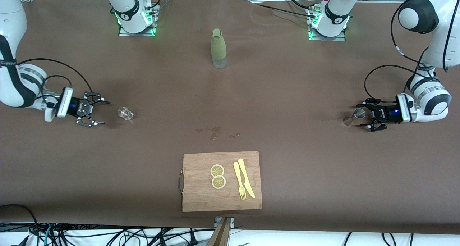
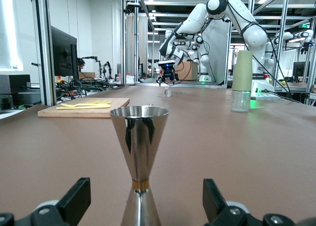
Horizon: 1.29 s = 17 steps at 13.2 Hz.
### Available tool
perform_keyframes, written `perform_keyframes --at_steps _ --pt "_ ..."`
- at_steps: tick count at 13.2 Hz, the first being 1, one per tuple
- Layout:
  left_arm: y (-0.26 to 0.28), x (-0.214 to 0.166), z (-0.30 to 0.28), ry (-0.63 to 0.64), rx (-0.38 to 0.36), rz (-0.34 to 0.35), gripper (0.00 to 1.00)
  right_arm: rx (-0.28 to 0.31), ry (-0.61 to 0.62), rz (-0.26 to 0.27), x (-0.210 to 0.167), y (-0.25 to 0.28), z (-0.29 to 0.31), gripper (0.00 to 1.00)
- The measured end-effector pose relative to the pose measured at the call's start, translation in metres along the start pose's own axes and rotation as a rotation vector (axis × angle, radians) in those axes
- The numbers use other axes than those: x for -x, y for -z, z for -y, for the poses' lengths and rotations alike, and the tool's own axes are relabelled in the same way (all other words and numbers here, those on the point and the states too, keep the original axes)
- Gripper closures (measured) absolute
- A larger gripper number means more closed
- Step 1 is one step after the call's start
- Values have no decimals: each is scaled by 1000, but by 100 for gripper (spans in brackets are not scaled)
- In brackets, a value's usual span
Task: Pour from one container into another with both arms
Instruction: 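Grasp the glass beaker with the right gripper while the left gripper grasps the jigger, then lift the beaker with the right gripper while the left gripper lifts the jigger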
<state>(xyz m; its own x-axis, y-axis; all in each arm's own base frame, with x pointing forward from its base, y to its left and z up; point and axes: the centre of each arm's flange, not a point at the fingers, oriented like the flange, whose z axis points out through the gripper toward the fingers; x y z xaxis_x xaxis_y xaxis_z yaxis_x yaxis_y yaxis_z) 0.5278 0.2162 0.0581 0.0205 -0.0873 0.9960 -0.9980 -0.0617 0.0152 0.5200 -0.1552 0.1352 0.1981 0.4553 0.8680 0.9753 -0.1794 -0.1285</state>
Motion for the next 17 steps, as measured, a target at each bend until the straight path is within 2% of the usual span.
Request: perform_keyframes --at_steps 5,10,11,14,15,17 --pt "-20 7 5 -3 18 0 0 55 56 -92 25 -51 13 0" --pt "-20 7 5 -5 17 1 0 68 50 -128 37 -80 16 0" --pt "-20 7 5 -6 17 2 5 71 48 -132 36 -82 16 0" --pt "-19 7 5 -7 16 3 11 75 47 -137 34 -84 15 7" --pt "-18 7 5 -7 16 3 10 80 46 -145 33 -85 15 7" --pt "-17 7 5 -8 15 4 16 82 46 -155 31 -90 14 6"
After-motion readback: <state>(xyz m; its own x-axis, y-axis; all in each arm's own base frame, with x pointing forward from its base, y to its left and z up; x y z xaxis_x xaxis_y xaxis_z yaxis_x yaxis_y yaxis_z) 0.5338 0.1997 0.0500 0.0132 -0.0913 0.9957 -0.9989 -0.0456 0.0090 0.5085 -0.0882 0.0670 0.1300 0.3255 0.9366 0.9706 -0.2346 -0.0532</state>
